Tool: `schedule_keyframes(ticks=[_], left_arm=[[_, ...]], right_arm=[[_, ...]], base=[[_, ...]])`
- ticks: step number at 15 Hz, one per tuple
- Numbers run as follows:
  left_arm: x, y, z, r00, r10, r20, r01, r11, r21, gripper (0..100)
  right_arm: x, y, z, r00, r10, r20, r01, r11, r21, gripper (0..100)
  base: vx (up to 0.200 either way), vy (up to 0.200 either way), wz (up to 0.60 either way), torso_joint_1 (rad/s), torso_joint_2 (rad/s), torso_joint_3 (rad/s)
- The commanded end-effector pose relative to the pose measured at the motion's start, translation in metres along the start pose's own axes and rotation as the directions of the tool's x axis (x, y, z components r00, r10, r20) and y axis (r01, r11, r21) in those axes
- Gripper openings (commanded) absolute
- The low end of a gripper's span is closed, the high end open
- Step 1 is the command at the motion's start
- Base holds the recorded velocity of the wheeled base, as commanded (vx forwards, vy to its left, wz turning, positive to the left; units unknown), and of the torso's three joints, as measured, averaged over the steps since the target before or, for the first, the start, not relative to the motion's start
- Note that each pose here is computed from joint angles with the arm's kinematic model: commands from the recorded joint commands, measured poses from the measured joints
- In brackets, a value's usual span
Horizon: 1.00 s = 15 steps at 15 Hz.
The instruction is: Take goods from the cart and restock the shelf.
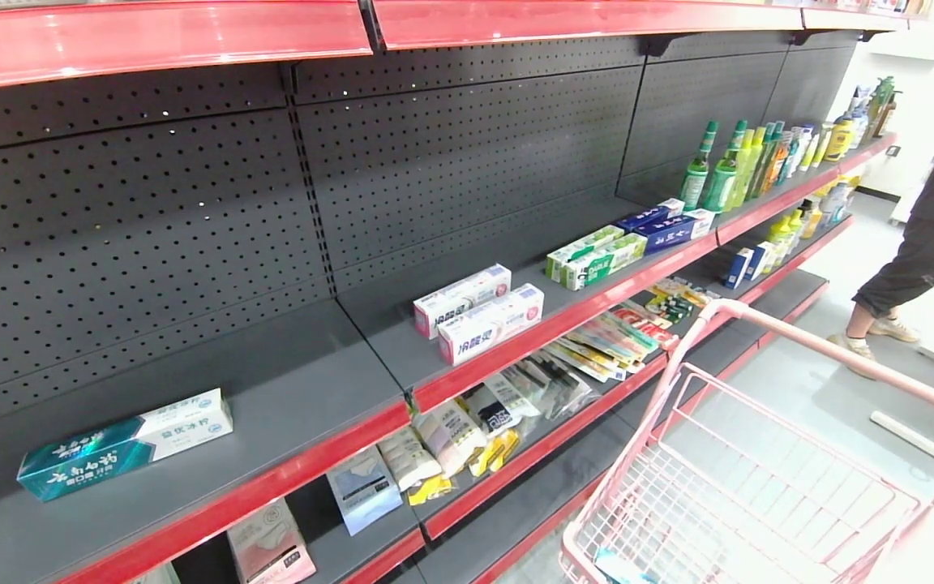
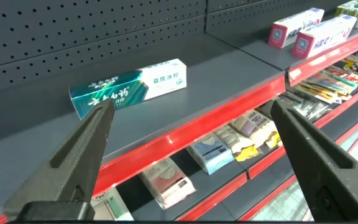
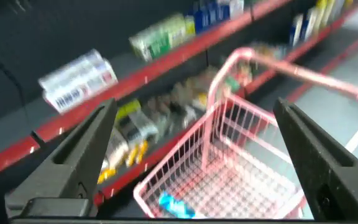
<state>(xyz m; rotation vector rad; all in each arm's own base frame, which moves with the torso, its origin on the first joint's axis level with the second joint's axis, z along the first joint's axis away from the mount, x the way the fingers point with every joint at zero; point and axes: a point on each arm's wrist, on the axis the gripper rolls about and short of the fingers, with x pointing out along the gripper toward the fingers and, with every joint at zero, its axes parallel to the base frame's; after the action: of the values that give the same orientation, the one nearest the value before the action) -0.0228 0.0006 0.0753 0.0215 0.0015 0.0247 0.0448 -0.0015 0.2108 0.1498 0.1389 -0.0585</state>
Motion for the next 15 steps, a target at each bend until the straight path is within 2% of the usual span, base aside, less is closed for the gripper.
schedule_keyframes(ticks=[1,2,3,4,5,6,10,12,13,15], left_arm=[[0.000,0.000,0.000,1.000,0.000,0.000,0.000,1.000,0.000,100],[0.000,0.000,0.000,1.000,0.000,0.000,0.000,1.000,0.000,100],[0.000,0.000,0.000,1.000,0.000,0.000,0.000,1.000,0.000,100],[0.000,0.000,0.000,1.000,0.000,0.000,0.000,1.000,0.000,100],[0.000,0.000,0.000,1.000,0.000,0.000,0.000,1.000,0.002,100],[0.000,0.000,0.000,1.000,0.000,0.000,0.000,1.000,0.002,100],[0.000,0.000,0.000,1.000,0.000,0.000,0.000,1.000,0.000,100],[0.000,0.000,0.000,1.000,0.000,0.000,0.000,1.000,0.000,100],[0.000,0.000,0.000,1.000,0.000,0.000,0.000,1.000,0.002,100],[0.000,0.000,0.000,1.000,0.000,0.000,0.000,1.000,0.000,100]], right_arm=[[0.116,-0.005,-0.023,0.881,-0.073,-0.467,0.022,0.993,-0.114,100],[0.120,-0.009,-0.042,0.834,-0.083,-0.545,-0.027,0.981,-0.190,100],[0.123,-0.010,-0.054,0.800,-0.078,-0.595,-0.060,0.976,-0.209,100],[0.125,-0.010,-0.059,0.784,-0.066,-0.617,-0.075,0.977,-0.200,100],[0.129,-0.010,-0.069,0.744,-0.015,-0.668,-0.130,0.977,-0.167,100],[0.134,-0.010,-0.074,0.732,-0.014,-0.681,-0.155,0.970,-0.186,100],[0.151,-0.012,-0.095,0.684,-0.009,-0.729,-0.269,0.926,-0.264,100],[0.160,-0.013,-0.105,0.650,0.015,-0.760,-0.323,0.911,-0.258,100],[0.169,-0.009,-0.112,0.621,0.046,-0.783,-0.380,0.891,-0.250,100],[0.184,-0.001,-0.124,0.593,0.086,-0.801,-0.445,0.863,-0.237,100]], base=[[0.000,0.000,0.00,0.000,0.00,0.000],[0.000,0.000,0.00,0.000,0.00,0.000],[0.000,0.000,0.00,0.000,0.00,0.000],[0.000,0.000,0.00,0.000,0.00,0.000],[0.000,0.000,0.00,0.000,0.00,0.000],[0.000,0.000,0.00,0.000,0.00,0.000],[0.000,0.000,-0.60,0.001,0.00,0.002],[0.000,0.000,0.00,0.000,0.00,0.000],[0.000,0.000,0.00,0.000,0.00,0.000],[0.000,0.000,0.00,0.000,0.00,0.000]])
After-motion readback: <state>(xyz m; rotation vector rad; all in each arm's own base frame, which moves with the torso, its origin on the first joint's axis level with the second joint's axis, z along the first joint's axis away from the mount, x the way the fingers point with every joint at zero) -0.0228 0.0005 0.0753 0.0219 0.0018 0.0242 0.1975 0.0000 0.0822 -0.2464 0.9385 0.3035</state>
